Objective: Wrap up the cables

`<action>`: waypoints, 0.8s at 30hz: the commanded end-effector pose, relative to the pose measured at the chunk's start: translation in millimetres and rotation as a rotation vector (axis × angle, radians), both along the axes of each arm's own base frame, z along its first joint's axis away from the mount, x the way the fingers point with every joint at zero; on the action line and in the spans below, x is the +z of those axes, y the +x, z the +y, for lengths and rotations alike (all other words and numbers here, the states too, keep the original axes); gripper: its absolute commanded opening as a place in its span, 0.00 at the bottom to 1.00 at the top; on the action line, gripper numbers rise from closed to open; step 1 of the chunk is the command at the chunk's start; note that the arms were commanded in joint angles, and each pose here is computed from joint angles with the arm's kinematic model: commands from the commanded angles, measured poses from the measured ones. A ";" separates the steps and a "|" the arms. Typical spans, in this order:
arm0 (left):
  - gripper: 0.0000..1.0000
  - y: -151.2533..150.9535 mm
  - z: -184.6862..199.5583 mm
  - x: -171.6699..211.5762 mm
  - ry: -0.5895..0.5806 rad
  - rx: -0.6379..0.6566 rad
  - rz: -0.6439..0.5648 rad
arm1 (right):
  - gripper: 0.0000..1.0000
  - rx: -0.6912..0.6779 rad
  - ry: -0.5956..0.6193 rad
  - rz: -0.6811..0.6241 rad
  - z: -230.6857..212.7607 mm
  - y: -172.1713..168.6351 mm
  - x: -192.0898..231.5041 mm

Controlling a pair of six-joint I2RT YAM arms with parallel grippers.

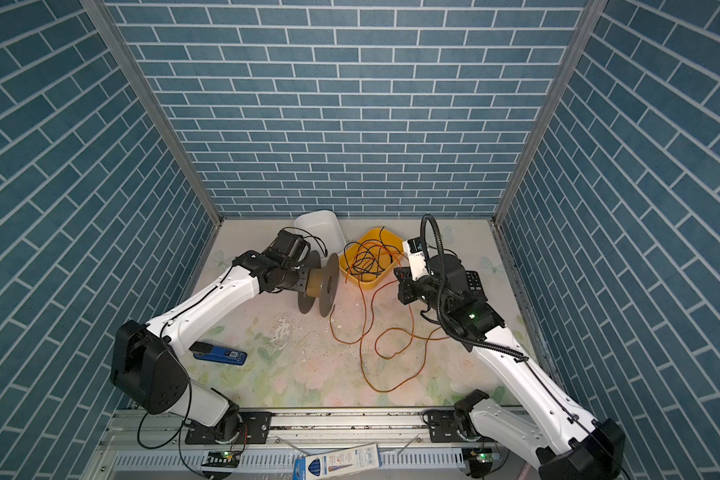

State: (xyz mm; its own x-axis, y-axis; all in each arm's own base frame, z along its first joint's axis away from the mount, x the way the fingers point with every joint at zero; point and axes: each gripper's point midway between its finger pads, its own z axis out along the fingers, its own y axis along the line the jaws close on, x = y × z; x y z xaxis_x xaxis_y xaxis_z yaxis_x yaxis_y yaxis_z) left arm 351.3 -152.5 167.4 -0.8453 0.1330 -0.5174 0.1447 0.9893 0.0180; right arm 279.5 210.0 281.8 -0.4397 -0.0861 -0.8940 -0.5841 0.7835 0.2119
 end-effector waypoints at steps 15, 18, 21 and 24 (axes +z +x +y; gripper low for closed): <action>0.52 -19.7 -5.1 18.7 -0.115 -0.017 -0.003 | 0.00 0.313 0.061 -0.060 64.2 -36.0 25.1; 0.58 -24.3 1.5 23.9 -0.123 -0.006 0.009 | 0.00 0.348 0.061 -0.061 81.9 -41.7 25.0; 0.64 -30.6 13.9 31.6 -0.132 0.017 0.018 | 0.00 0.383 0.059 -0.052 98.8 -45.8 21.0; 0.69 -36.5 28.5 40.9 -0.146 0.040 0.007 | 0.00 0.391 0.045 -0.039 110.2 -43.7 12.3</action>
